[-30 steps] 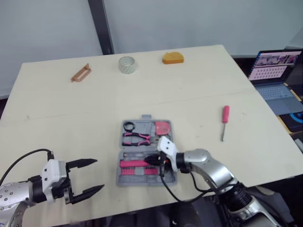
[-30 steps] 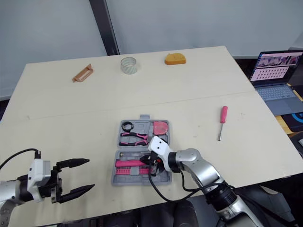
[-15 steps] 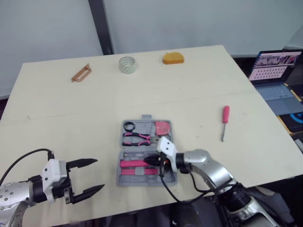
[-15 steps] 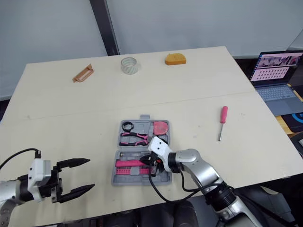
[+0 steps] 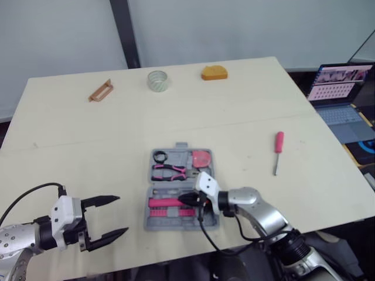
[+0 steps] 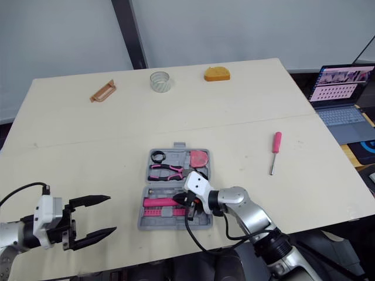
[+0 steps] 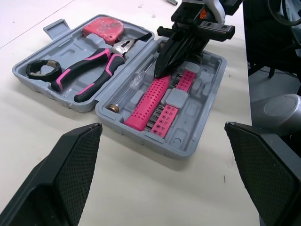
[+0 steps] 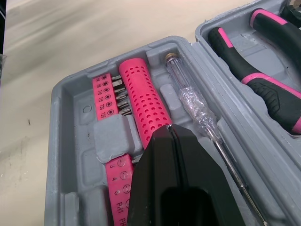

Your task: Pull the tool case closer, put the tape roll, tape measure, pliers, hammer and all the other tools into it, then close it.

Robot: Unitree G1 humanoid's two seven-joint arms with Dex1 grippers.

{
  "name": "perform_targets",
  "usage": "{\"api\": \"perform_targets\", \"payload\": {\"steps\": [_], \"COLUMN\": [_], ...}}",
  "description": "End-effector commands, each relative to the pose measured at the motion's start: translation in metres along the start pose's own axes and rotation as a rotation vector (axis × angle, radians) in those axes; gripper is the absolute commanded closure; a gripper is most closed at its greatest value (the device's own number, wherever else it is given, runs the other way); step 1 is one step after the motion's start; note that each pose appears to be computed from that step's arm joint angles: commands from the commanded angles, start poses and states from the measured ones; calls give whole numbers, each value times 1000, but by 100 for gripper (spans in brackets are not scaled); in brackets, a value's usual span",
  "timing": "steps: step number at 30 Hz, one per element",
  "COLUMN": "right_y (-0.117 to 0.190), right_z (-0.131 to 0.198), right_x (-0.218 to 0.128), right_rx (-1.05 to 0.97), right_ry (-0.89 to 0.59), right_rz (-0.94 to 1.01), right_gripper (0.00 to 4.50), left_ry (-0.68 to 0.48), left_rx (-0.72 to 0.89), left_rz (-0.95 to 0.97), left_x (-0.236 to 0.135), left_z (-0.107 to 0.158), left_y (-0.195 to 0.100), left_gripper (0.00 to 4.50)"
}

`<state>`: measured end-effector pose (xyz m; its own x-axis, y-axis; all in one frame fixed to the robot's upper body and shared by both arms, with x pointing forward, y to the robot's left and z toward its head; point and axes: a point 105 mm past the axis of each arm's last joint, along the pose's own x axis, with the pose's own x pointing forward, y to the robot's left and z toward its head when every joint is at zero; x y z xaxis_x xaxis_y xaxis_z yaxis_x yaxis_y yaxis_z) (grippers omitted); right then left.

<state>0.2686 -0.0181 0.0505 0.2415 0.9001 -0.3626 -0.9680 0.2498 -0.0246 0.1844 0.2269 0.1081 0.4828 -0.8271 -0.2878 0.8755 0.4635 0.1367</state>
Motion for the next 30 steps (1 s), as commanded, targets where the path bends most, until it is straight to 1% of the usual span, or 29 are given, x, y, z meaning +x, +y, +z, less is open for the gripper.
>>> {"api": "perform_targets", "payload": {"steps": [1,18,27,30], "right_y": [10,17,20,18], "right_z": [-31,-56,-62,-56], "right_x": [3,7,8,8], "right_rx": [62,113,131,148], "right_ry": [89,138,140,112], "right_rz": [33,33,27,13], "right_gripper": [449,449,449,449], "left_ry": [0,9,12,12], "left_rx": [32,39,44,45], "left_rz": [6,-1,-2,-4], "left_x": [-4,-7,-7,-7], "left_z": [7,8,9,9], "left_y": [1,3,5,5], "left_gripper": [0,0,0,0]}}
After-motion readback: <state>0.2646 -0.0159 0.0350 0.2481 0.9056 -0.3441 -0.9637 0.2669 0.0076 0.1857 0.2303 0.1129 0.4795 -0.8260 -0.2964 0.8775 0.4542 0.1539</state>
